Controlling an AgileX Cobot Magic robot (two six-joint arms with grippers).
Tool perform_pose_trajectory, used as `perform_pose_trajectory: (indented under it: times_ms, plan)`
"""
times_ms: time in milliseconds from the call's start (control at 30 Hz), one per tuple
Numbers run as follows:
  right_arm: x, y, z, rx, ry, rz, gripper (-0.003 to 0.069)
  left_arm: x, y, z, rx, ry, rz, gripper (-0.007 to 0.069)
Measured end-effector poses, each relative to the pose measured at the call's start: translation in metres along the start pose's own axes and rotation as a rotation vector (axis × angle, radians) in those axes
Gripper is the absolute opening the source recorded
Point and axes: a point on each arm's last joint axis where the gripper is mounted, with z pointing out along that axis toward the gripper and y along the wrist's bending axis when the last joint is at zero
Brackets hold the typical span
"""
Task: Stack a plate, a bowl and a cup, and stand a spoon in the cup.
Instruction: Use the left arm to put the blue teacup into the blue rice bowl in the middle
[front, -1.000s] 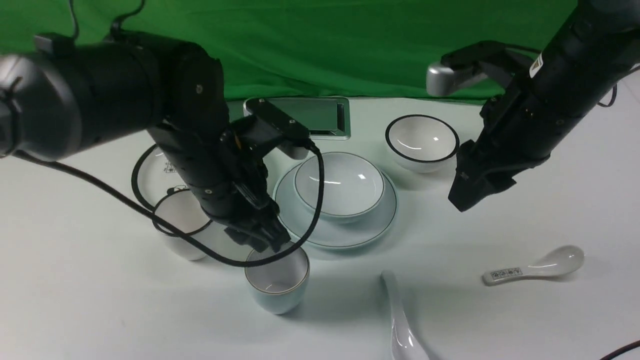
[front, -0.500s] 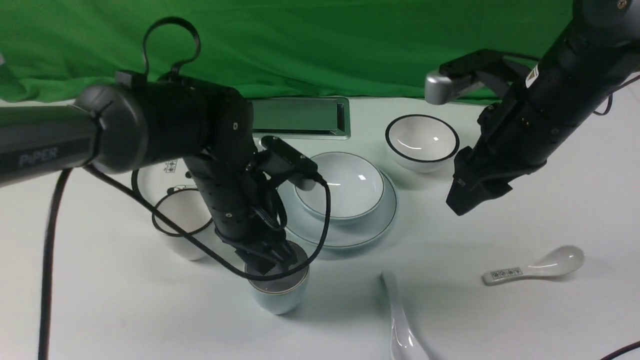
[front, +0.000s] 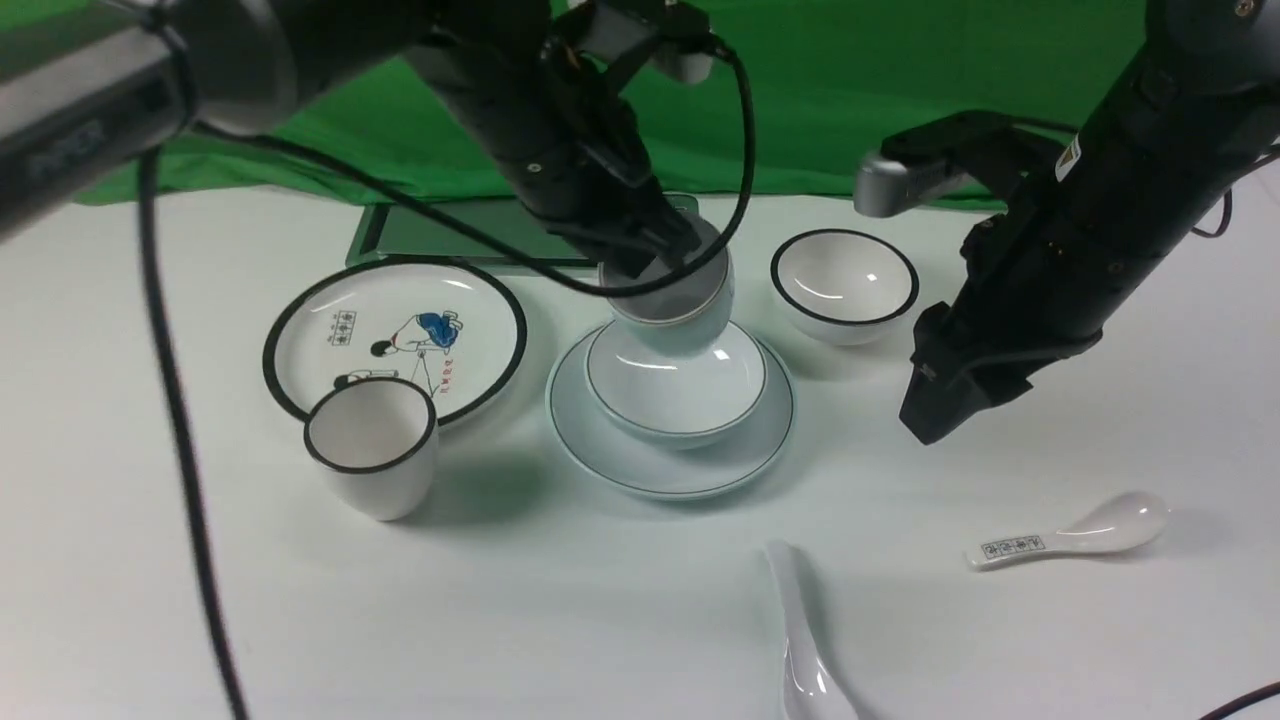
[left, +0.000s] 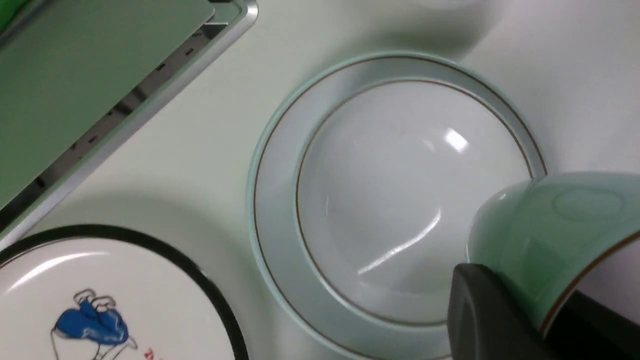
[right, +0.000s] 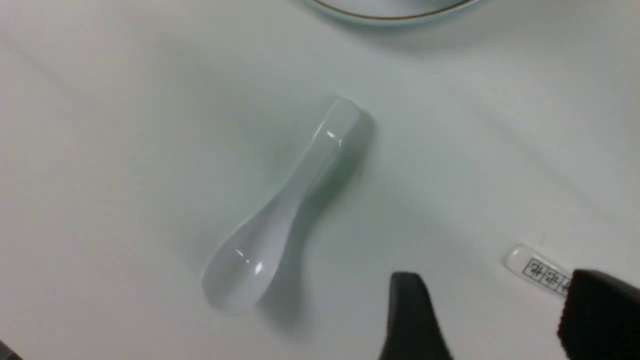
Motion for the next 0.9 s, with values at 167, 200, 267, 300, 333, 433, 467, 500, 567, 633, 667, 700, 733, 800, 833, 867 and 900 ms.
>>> perform_pose_trajectory:
  times_ms: [167,200,267,300,333,433,467,500,567,633,667,700,733,800,833,867,900]
  plan:
    - [0.001,0.001,0.000,-0.006,0.013,0.014,0.0426,-0.010,0.012,0.053,0.020,0.118,-0.005,-0.0009]
    - [0.001,0.001,0.000,-0.006,0.013,0.014,0.0426,-0.008,0.014,0.064,0.024,0.151,-0.010,-0.0009]
    - [0.001,0.001,0.000,-0.006,0.013,0.014,0.0426,-0.008,0.018,0.080,0.016,0.180,-0.012,-0.0009]
    - [0.001,0.001,0.000,-0.006,0.013,0.014,0.0426,-0.009,0.020,0.086,0.007,0.184,-0.017,-0.0008]
    - [0.001,0.001,0.000,-0.006,0.013,0.014,0.0426,-0.008,0.021,0.092,0.005,0.192,-0.022,-0.0008]
    - [0.001,0.001,0.000,-0.006,0.013,0.015,0.0426,-0.007,0.023,0.100,0.004,0.200,-0.029,-0.0003]
    - [0.001,0.001,0.000,-0.006,0.013,0.015,0.0426,-0.007,0.023,0.101,0.005,0.201,-0.031,0.0002]
    - [0.001,0.000,0.000,-0.005,0.013,0.015,0.0426,-0.007,0.023,0.100,0.005,0.200,-0.031,0.0011]
    - [0.001,0.000,0.000,-0.005,0.012,0.015,0.0426,-0.007,0.023,0.101,0.006,0.201,-0.032,0.0050]
    - [0.001,0.000,0.000,-0.005,0.013,0.015,0.0426,-0.007,0.023,0.100,0.005,0.199,-0.038,0.0108]
    - [0.001,0.001,0.000,-0.006,0.013,0.015,0.0426,-0.008,0.023,0.099,0.004,0.197,-0.045,0.0131]
    - [0.001,0.001,0.000,-0.006,0.013,0.015,0.0426,-0.009,0.023,0.097,0.001,0.193,-0.052,0.0181]
    - [0.001,0.001,0.000,-0.006,0.013,0.015,0.0426,-0.011,0.023,0.090,-0.002,0.179,-0.058,0.0233]
    - [0.001,0.002,-0.002,-0.003,0.008,0.010,0.0426,-0.017,0.022,0.073,-0.012,0.145,-0.064,0.0318]
    - [0.002,0.004,-0.004,0.000,0.005,0.006,0.0426,-0.021,0.021,0.059,-0.020,0.119,-0.065,0.0341]
    - [0.002,0.008,-0.008,0.004,-0.003,-0.002,0.0426,-0.025,0.020,0.045,-0.027,0.091,-0.065,0.0377]
    - [0.003,0.013,-0.011,0.007,-0.010,-0.016,0.0426,-0.029,0.019,0.030,-0.035,0.063,-0.062,0.0407]
